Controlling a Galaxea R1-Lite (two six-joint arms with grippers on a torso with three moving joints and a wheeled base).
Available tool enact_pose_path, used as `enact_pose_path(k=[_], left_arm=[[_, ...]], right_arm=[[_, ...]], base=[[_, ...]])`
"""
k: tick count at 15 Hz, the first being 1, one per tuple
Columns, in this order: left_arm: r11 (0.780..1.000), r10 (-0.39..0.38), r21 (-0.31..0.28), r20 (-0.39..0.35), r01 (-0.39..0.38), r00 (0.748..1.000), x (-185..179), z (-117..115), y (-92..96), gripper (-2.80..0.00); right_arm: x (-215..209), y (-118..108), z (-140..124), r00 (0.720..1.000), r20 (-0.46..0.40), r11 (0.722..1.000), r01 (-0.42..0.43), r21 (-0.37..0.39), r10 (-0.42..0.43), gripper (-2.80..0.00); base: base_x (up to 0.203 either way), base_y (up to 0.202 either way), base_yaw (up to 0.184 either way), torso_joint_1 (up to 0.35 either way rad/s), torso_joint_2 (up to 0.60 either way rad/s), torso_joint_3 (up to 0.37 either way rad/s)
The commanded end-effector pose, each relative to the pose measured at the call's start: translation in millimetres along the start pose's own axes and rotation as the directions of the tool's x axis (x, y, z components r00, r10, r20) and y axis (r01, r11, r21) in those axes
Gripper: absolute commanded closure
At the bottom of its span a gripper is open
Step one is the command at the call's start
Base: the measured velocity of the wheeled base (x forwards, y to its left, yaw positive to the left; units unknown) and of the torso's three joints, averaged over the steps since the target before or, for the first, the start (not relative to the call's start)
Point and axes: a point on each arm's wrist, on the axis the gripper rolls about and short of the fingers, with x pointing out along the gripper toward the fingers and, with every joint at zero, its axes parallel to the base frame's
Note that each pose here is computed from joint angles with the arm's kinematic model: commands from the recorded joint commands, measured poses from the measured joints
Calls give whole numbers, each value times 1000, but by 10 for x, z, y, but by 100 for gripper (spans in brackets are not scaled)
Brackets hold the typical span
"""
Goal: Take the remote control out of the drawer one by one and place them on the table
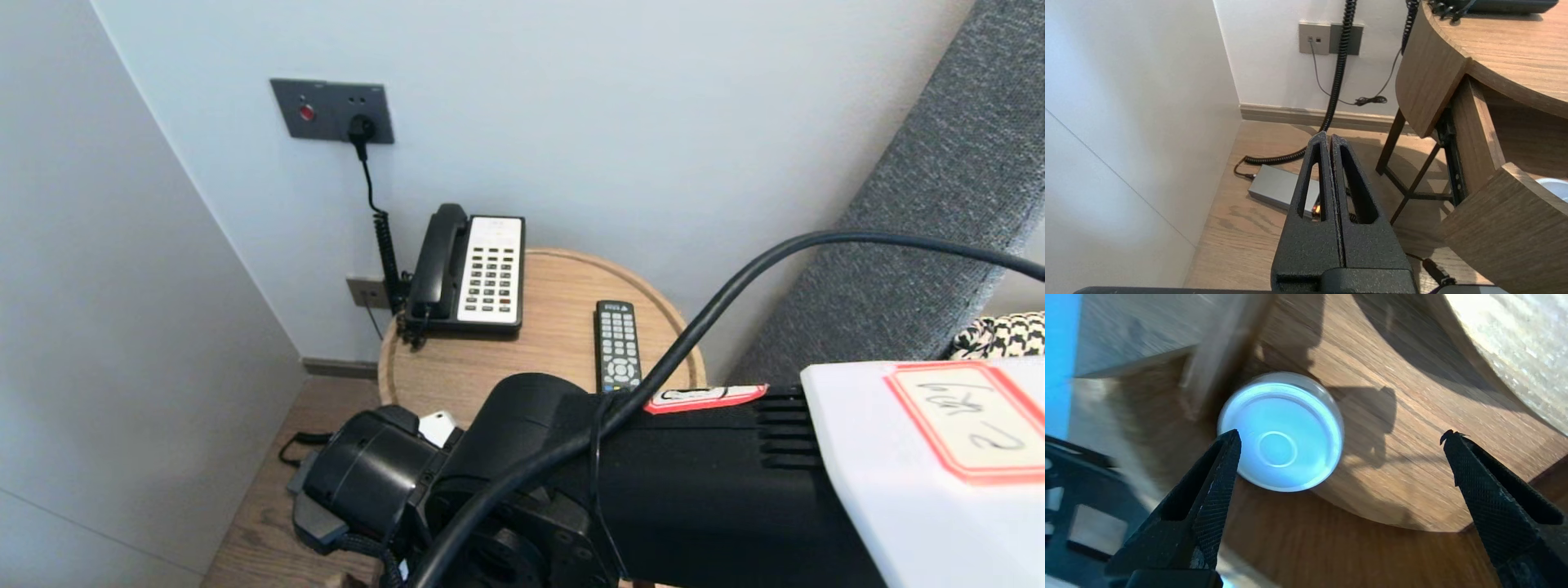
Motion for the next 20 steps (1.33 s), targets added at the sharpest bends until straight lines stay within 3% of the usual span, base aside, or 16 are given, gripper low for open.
enact_pose_path(k=[1,5,15,20], left_arm=[[1000,1,0,-8,-1,1000,6,-25,0,0],[1000,1,0,-8,-1,1000,6,-25,0,0],[1000,1,0,-8,-1,1000,6,-25,0,0],[1000,0,0,-8,0,1000,6,-25,0,0]], right_arm=[[14,82,-58,1000,-8,1000,-4,-19,4,-280],[167,168,-149,999,-41,999,9,-43,-11,-280],[138,278,-151,999,5,998,-36,-45,37,-280],[228,276,-192,1000,-13,999,-11,-53,10,-280]], base=[[0,0,0,0,0,0],[0,0,0,0,0,0],[0,0,0,0,0,0],[0,0,0,0,0,0]])
